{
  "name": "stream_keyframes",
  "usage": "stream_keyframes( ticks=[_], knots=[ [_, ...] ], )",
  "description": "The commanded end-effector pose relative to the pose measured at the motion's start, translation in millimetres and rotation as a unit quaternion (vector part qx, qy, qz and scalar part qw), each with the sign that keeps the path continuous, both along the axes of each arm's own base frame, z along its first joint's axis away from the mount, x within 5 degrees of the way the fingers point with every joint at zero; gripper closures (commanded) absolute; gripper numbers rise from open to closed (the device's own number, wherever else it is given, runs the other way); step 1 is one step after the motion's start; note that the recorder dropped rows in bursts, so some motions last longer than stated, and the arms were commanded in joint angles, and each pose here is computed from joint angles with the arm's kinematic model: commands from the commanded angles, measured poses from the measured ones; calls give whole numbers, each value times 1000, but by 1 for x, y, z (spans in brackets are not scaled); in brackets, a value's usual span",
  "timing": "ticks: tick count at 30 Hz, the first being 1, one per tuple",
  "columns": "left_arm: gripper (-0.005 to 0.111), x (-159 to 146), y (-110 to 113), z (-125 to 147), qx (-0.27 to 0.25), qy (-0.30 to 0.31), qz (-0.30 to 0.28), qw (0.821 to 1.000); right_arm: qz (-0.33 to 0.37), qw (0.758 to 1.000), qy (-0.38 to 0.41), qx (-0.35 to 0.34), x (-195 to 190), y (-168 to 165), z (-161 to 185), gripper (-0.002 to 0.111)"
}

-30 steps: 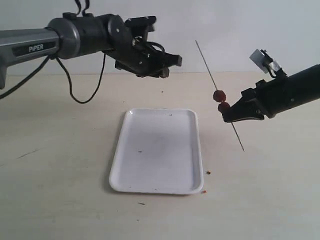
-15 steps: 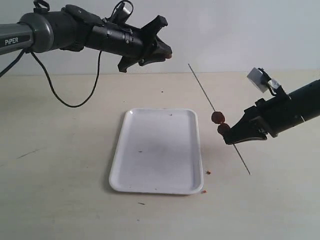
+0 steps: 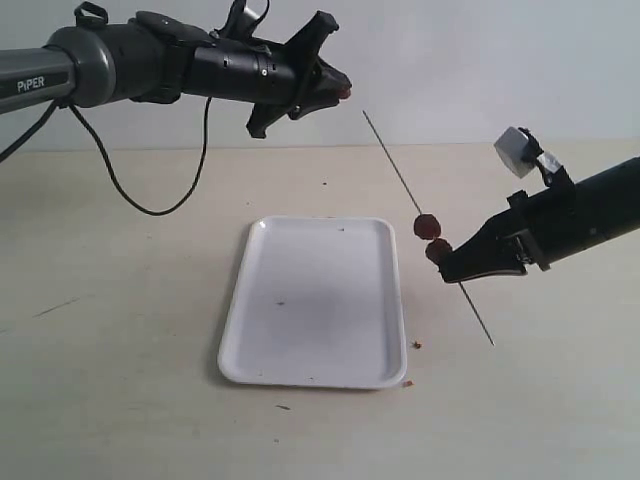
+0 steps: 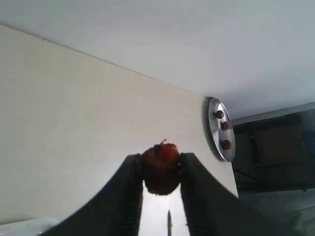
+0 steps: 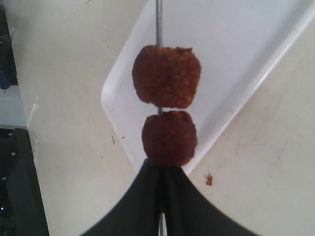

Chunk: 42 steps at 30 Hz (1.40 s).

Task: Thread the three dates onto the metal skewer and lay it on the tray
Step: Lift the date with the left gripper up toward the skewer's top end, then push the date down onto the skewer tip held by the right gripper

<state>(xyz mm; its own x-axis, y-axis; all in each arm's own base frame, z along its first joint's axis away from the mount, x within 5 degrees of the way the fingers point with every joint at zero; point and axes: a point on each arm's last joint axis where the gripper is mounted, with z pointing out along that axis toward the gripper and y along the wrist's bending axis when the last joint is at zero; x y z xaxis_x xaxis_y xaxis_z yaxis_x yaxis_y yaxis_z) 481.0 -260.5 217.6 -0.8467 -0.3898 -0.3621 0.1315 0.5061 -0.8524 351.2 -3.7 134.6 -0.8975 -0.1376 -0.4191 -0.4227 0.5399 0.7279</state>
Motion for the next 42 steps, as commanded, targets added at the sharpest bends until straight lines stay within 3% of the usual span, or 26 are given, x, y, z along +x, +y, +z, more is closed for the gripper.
stream_keyframes(
  ticks=[1, 15, 42],
  knots=[
    [79, -3, -3, 8, -14, -2, 0, 1000, -2, 1000, -14, 14, 0, 0, 6, 108],
    [79, -12, -23, 8, -16, -5, -8, 1000, -5, 1000, -22, 20, 1, 1, 7, 108],
    [79, -9, -20, 7, 4, -26, 7, 1000, -6, 999, -26, 21, 2, 1, 8, 108]
  ],
)
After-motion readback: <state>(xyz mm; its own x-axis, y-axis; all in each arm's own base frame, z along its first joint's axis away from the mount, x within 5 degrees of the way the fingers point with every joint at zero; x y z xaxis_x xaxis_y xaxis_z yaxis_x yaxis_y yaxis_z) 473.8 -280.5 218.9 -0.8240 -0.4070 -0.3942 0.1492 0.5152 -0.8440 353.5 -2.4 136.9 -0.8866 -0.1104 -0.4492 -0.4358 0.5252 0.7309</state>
